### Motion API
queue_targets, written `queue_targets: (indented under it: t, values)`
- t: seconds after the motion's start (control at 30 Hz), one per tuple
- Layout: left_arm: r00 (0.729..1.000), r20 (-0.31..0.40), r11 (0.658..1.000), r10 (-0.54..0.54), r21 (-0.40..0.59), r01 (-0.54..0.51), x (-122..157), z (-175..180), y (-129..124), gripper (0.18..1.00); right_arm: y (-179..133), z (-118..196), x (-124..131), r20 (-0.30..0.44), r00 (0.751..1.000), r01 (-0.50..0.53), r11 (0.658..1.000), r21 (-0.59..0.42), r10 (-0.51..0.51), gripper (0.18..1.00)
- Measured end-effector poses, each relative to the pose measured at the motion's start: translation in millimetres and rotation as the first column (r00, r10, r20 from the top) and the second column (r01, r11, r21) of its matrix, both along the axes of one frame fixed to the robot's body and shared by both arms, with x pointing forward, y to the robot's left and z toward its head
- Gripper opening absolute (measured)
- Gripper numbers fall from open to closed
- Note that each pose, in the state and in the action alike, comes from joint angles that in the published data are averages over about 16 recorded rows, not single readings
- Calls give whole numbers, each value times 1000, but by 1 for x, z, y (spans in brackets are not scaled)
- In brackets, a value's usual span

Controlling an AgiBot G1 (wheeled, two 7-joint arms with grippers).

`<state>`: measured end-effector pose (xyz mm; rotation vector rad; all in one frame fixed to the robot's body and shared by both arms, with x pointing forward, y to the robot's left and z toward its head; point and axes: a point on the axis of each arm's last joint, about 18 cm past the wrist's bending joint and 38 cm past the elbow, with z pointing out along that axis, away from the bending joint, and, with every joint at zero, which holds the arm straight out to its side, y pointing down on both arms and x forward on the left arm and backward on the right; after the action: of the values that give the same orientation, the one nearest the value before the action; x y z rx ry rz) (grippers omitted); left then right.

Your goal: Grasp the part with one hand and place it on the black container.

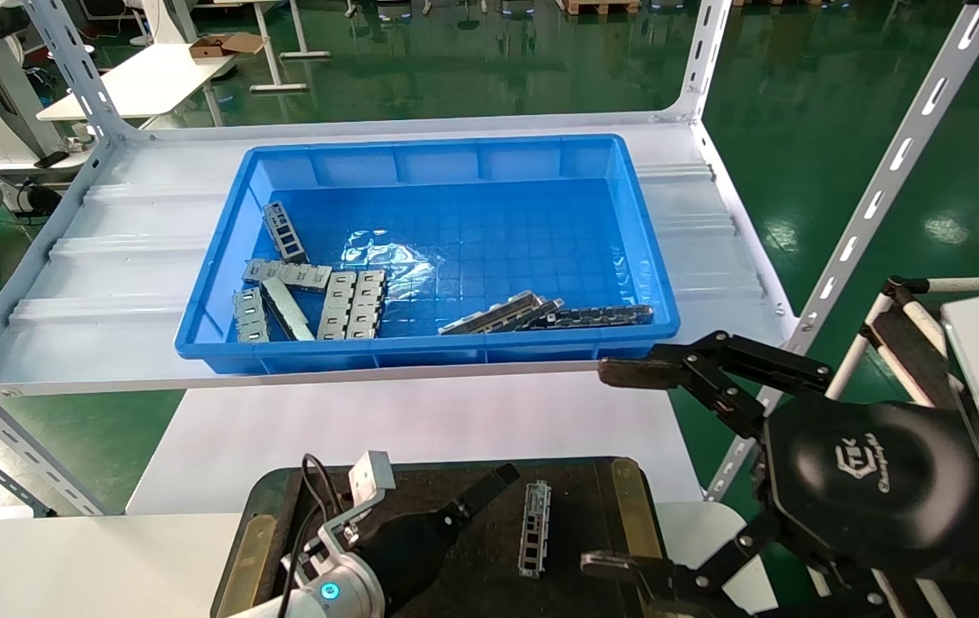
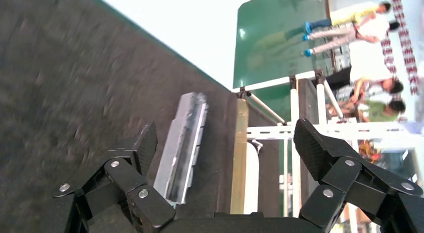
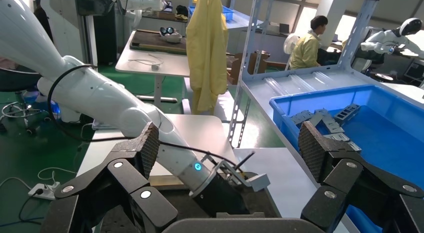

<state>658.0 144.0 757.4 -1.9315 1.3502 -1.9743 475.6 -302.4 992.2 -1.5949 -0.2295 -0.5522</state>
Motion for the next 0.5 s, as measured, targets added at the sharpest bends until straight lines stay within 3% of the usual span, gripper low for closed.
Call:
queue_targets:
  t: [0.5]
  values:
    - [977,175,968,-118,239,74,-17,19,20,1002,0,0,0,0,1000,0,1000,0,0,1001]
